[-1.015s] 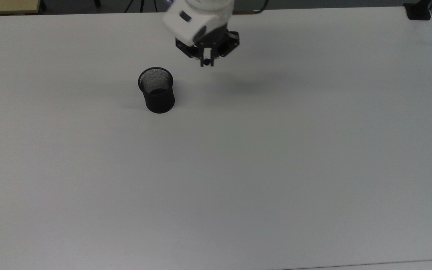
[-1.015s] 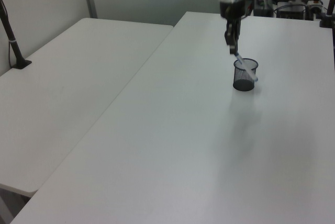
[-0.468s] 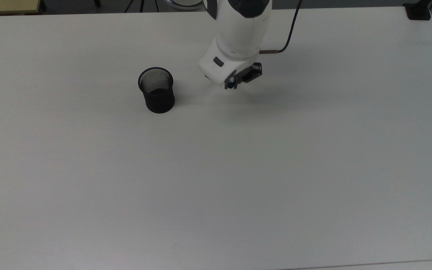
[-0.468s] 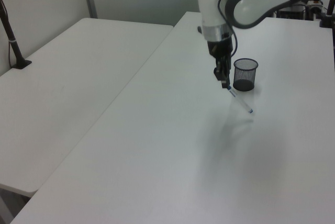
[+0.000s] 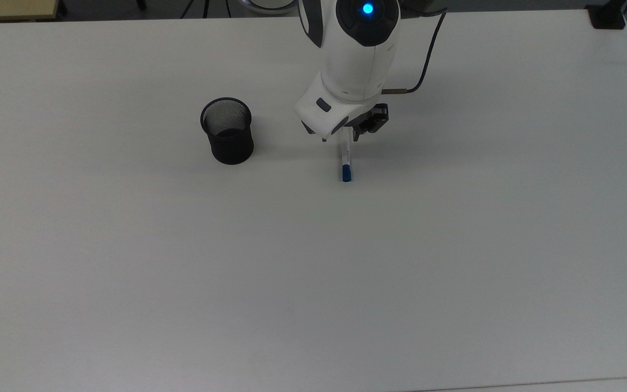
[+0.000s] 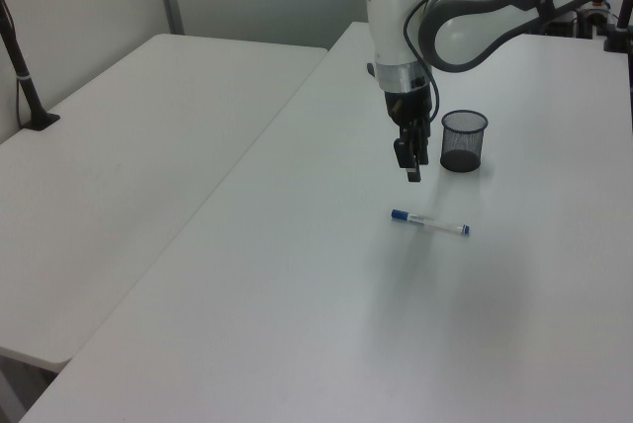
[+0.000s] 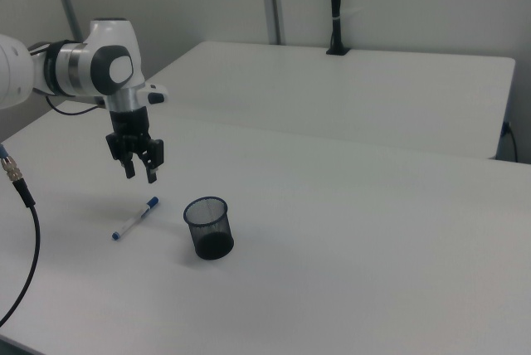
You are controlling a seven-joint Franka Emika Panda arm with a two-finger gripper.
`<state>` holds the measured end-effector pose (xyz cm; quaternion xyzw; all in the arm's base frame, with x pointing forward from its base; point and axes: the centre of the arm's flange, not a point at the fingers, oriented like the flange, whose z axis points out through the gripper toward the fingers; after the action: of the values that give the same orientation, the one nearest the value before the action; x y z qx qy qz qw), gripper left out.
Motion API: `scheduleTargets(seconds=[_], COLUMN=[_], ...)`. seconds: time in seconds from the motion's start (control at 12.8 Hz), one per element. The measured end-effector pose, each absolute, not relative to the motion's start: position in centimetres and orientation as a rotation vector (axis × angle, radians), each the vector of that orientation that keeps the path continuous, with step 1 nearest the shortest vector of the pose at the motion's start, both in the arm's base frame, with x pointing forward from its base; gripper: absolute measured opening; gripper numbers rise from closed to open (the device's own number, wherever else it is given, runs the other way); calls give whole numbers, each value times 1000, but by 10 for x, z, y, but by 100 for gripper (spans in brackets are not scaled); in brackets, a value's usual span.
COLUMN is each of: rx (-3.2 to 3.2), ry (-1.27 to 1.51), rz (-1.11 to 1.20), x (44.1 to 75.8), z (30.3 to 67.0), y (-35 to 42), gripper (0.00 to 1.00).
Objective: Remove the marker
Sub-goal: 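Open the gripper and raise it away from the marker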
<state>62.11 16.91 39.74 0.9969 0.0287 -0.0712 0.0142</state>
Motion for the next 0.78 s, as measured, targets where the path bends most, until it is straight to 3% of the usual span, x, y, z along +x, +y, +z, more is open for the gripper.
scheduleTargets(seconds=[0.23, 0.78], rx=[3093, 3066], ry=[75, 49], rz=[-122, -25], x=[624, 588], z=[431, 550], y=[158, 82], gripper=[98, 100])
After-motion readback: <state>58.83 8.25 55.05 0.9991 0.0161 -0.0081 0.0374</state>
